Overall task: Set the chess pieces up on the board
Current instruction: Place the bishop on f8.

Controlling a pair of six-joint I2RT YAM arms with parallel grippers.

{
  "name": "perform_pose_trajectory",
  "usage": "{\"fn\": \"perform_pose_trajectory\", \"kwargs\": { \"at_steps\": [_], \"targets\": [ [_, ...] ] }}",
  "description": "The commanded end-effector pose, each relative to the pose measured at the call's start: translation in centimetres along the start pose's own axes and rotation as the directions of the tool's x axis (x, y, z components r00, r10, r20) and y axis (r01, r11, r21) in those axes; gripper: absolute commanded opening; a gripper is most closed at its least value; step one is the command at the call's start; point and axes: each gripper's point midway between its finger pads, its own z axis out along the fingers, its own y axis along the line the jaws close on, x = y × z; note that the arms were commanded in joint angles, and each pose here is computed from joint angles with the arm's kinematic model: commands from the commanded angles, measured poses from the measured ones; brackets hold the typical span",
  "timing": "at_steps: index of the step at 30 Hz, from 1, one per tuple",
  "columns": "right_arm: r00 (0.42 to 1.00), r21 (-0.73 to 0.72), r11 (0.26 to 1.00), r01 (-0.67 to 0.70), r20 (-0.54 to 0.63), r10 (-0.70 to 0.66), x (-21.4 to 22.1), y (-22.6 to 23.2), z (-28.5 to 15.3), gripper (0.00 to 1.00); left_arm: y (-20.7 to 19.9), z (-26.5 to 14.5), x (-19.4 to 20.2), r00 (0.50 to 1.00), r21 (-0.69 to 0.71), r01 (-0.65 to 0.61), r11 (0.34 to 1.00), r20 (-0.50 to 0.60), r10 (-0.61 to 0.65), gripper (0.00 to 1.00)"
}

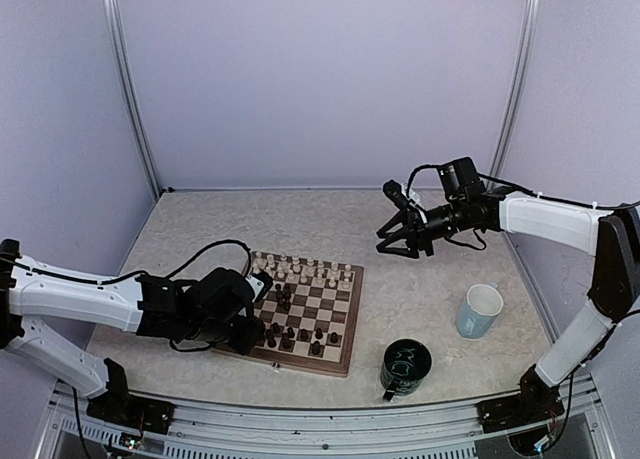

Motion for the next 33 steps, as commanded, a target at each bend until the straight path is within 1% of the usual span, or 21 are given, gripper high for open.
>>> {"fn": "perform_pose_trajectory", "kwargs": {
  "at_steps": [1, 17, 23, 29, 33],
  "targets": [
    [1.0, -0.025, 1.0, -0.019, -0.011, 0.019, 0.75, 0.27, 0.28, 0.46, 0.08, 0.69, 0.66, 1.0, -0.004, -0.009, 1.0, -0.025, 0.008, 0.07],
    [1.0, -0.031, 0.999, -0.023, -0.013, 0.023, 0.9, 0.31, 0.37, 0.46, 0.57, 1.32, 1.5, 0.998, -0.04, -0.019, 0.999, -0.064, 0.016, 0.07],
    [1.0, -0.034, 0.999, -0.027, -0.014, 0.026, 0.97, 0.31, 0.43, 0.46, 0.77, 1.15, 1.24, 0.998, -0.051, -0.014, 0.999, -0.055, 0.012, 0.13],
    [0.999, -0.037, 0.999, -0.031, -0.014, 0.03, 1.0, 0.33, 0.47, 0.46, 0.85, 0.98, 1.16, 0.999, -0.059, -0.015, 0.998, -0.051, 0.012, 0.15],
    [0.999, -0.038, 0.999, -0.032, -0.015, 0.032, 1.08, 0.29, 0.53, 0.46, 0.85, 0.77, 0.91, 0.999, -0.058, -0.01, 0.998, -0.041, 0.008, 0.19]
  ]
}}
